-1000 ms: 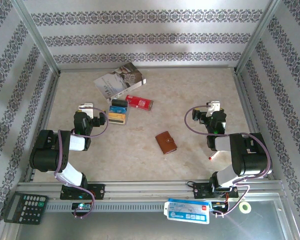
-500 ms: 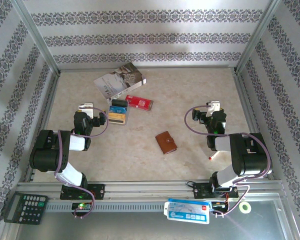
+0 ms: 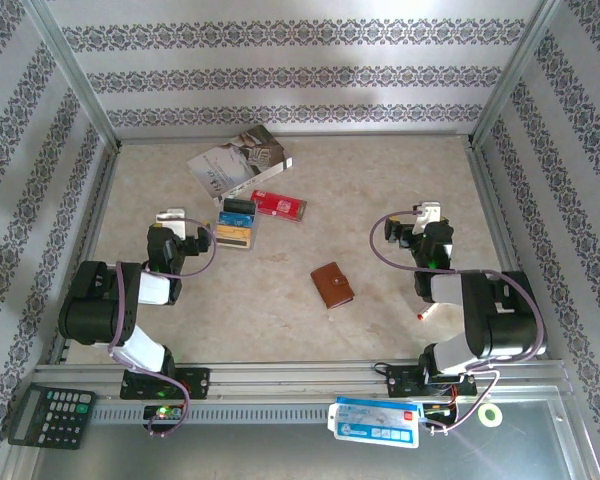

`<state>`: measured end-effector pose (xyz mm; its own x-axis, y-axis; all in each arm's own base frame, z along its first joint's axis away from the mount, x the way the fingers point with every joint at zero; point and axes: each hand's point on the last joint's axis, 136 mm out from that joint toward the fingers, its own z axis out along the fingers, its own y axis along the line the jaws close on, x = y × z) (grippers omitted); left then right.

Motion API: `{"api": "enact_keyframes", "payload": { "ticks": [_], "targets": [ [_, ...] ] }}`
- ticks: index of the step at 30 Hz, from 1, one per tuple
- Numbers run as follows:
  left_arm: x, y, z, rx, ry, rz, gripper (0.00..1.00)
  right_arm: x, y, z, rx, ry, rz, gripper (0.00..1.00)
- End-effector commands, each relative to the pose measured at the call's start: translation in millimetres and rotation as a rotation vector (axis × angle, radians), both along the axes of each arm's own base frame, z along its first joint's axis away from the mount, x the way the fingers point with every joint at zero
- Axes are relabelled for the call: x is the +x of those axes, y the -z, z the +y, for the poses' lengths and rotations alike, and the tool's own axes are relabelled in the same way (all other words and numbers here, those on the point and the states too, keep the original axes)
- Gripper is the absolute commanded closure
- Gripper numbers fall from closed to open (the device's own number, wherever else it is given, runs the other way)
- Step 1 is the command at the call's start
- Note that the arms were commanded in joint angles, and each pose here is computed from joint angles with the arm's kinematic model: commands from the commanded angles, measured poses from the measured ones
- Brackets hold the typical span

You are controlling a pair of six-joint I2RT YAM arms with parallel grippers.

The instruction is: Take the credit cards out of the card holder

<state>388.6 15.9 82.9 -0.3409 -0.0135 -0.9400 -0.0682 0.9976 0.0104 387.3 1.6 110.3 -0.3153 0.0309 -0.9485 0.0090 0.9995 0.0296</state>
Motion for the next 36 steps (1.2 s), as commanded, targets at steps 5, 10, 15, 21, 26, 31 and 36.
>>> {"api": "enact_keyframes", "payload": {
  "ticks": [5, 10, 15, 21, 26, 31, 36],
  "targets": [
    [-5, -52, 13, 0.001, -0.094, -0.068, 0.00, -18, -62, 3, 0.058, 0.038, -0.044, 0.02],
    [-18, -93, 22, -0.126, -0.193, -0.087, 0.00, -28, -65, -3, 0.205, 0.183, 0.084, 0.02],
    [-39, -124, 16, -0.351, -0.233, -0.079, 0.00, -31, -65, 29, 0.332, 0.062, 0.238, 0.02],
    [-51, -143, -8, -0.437, -0.105, -0.093, 0.00, -30, -61, 65, 0.510, -0.029, 0.336, 0.02],
    [-56, -141, -17, -0.403, -0.037, -0.074, 0.00, -39, -40, 107, 0.485, -0.110, 0.441, 0.02],
    [-55, -141, -33, -0.405, 0.057, -0.052, 0.00, -55, -9, 143, 0.369, -0.133, 0.589, 0.02],
    [-51, -137, -43, -0.415, 0.111, -0.026, 0.00, -79, 12, 176, 0.142, -0.212, 0.743, 0.08]
  ]
}}
